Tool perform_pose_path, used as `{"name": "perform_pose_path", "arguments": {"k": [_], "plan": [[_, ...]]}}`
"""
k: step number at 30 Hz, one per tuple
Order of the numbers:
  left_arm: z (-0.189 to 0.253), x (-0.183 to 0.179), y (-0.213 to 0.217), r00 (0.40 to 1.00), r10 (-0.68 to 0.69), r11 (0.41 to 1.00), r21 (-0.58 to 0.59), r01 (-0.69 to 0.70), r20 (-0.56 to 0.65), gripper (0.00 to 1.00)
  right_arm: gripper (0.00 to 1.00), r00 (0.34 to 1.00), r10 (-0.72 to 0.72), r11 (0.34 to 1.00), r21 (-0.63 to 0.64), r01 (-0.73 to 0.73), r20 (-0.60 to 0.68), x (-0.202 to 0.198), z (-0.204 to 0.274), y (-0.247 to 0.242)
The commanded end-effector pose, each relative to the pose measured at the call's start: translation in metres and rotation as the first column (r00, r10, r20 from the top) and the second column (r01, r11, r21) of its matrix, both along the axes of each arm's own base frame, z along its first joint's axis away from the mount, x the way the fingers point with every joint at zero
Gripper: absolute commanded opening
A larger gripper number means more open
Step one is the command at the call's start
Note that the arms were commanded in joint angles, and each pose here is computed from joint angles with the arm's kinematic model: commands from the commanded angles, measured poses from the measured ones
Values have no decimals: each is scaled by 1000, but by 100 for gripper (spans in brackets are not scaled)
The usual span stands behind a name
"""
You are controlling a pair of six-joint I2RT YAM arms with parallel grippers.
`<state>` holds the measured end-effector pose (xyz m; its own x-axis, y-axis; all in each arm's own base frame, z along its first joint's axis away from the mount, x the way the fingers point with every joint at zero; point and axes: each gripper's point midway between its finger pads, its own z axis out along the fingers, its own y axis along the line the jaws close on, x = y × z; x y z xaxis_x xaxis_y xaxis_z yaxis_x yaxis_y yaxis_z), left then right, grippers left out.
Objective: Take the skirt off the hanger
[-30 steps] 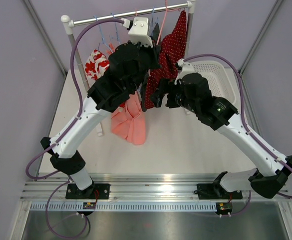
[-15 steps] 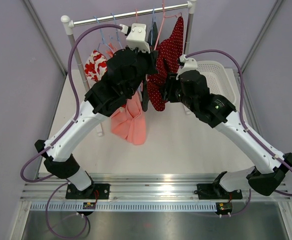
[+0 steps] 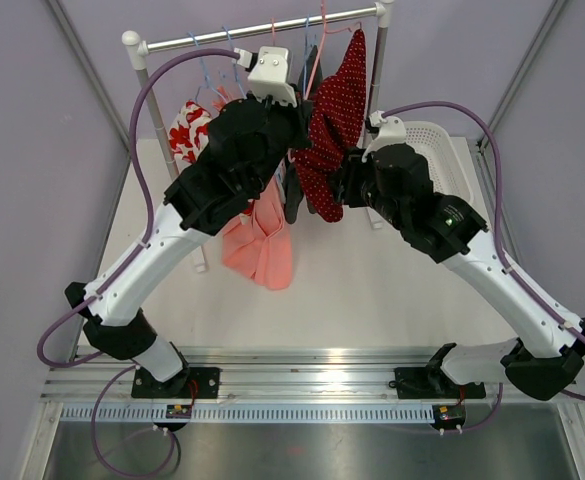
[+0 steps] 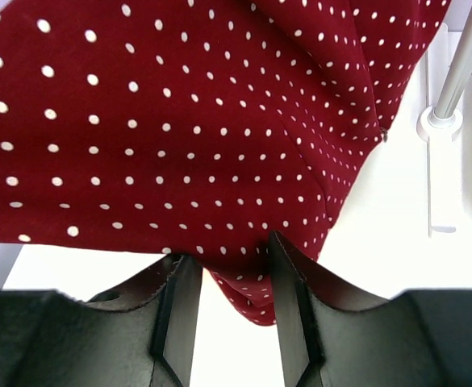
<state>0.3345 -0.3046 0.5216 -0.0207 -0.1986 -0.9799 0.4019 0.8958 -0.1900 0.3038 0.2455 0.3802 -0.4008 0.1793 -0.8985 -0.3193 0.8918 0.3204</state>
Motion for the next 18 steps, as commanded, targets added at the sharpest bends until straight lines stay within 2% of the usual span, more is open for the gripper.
{"name": "perform_pose_path", "arguments": {"k": [1, 16, 18], "plan": [[55, -17, 26, 993, 31, 991, -129, -16, 113, 0, 45, 999, 4, 1000, 4, -5, 46, -3, 18, -4], [43, -15, 30, 993, 49, 995, -94, -39, 104, 0, 48, 996, 15, 1000, 7, -15, 90, -10, 27, -12], [42, -14, 30, 993, 53, 995, -89, -43, 106, 0, 51, 996, 17, 1000, 2, -18, 89, -11, 27, -12]]}}
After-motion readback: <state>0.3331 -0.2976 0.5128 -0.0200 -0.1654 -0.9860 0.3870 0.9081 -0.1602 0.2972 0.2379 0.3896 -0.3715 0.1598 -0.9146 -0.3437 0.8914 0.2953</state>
